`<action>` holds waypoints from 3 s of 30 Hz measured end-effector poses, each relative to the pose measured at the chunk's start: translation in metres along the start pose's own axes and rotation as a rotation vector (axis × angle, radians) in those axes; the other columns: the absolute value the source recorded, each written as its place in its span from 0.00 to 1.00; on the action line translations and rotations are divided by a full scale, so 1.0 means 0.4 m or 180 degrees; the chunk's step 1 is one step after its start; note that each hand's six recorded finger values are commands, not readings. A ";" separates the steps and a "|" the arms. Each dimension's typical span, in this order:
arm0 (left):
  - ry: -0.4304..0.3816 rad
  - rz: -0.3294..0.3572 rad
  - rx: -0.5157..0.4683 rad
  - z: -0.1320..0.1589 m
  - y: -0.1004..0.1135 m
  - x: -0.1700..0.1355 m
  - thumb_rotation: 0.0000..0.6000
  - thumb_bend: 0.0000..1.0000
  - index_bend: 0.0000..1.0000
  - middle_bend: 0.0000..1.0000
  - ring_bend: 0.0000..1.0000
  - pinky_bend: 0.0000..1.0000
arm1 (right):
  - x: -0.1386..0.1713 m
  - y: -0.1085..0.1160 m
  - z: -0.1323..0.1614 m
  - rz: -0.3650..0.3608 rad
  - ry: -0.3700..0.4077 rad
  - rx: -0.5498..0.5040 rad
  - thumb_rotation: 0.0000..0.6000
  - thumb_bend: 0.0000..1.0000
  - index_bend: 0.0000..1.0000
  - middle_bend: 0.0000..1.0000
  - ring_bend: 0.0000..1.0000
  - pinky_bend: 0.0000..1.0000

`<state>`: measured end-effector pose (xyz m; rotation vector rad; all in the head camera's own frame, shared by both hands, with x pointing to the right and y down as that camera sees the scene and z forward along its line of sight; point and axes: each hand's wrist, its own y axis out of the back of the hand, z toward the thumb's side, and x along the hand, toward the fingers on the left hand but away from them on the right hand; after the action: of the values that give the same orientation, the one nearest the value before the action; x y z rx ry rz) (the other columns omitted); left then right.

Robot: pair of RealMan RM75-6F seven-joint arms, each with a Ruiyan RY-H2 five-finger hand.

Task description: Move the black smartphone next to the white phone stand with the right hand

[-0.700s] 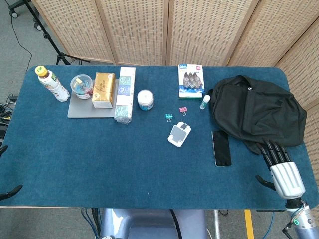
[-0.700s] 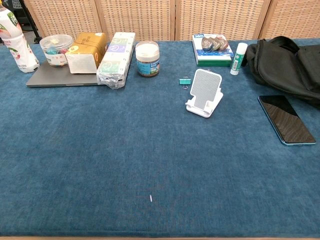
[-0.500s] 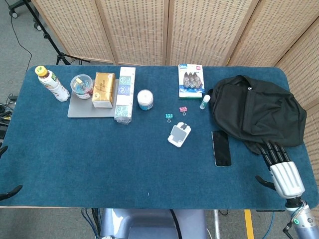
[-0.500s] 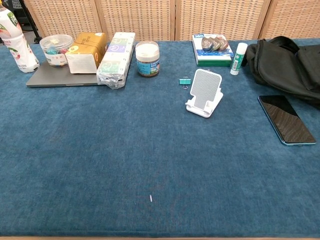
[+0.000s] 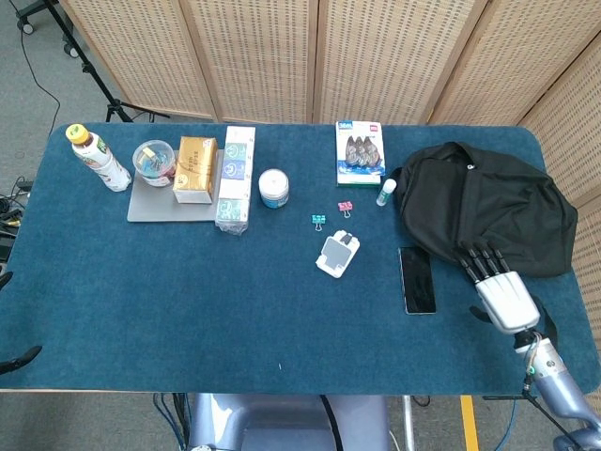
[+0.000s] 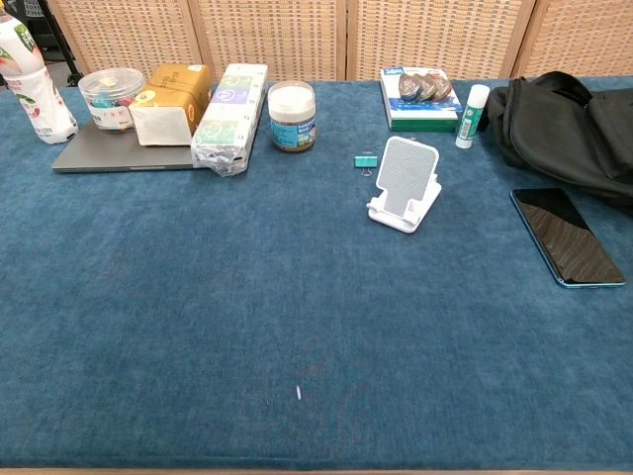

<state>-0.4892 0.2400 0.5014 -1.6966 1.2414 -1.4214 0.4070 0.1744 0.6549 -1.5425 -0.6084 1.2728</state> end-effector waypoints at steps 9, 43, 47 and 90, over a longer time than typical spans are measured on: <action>0.0031 -0.0009 0.0005 -0.003 -0.003 0.005 1.00 0.01 0.00 0.00 0.00 0.00 | -0.045 -0.064 0.016 0.0071 0.0123 0.0259 1.00 0.00 0.01 0.00 0.00 0.01; -0.0001 -0.0031 0.0003 0.000 -0.008 0.004 1.00 0.01 0.00 0.00 0.00 0.00 | -0.109 -0.138 0.212 0.0128 0.0525 -0.0083 1.00 0.00 0.01 0.00 0.00 0.01; -0.0002 -0.0036 0.0007 0.000 -0.009 0.004 1.00 0.01 0.00 0.00 0.00 0.00 | -0.128 -0.129 0.235 0.0125 0.0528 -0.0114 1.00 0.00 0.01 0.00 0.00 0.01; 0.0152 -0.0100 0.0116 -0.013 -0.032 0.041 1.00 0.01 0.00 0.00 0.00 0.00 | -0.229 -0.013 0.225 0.0972 0.1346 0.0816 1.00 0.00 0.14 0.11 0.05 0.17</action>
<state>-0.4910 0.2306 0.5205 -1.6737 1.2117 -1.5021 0.2958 0.1324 0.7034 -1.6578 0.0620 1.1412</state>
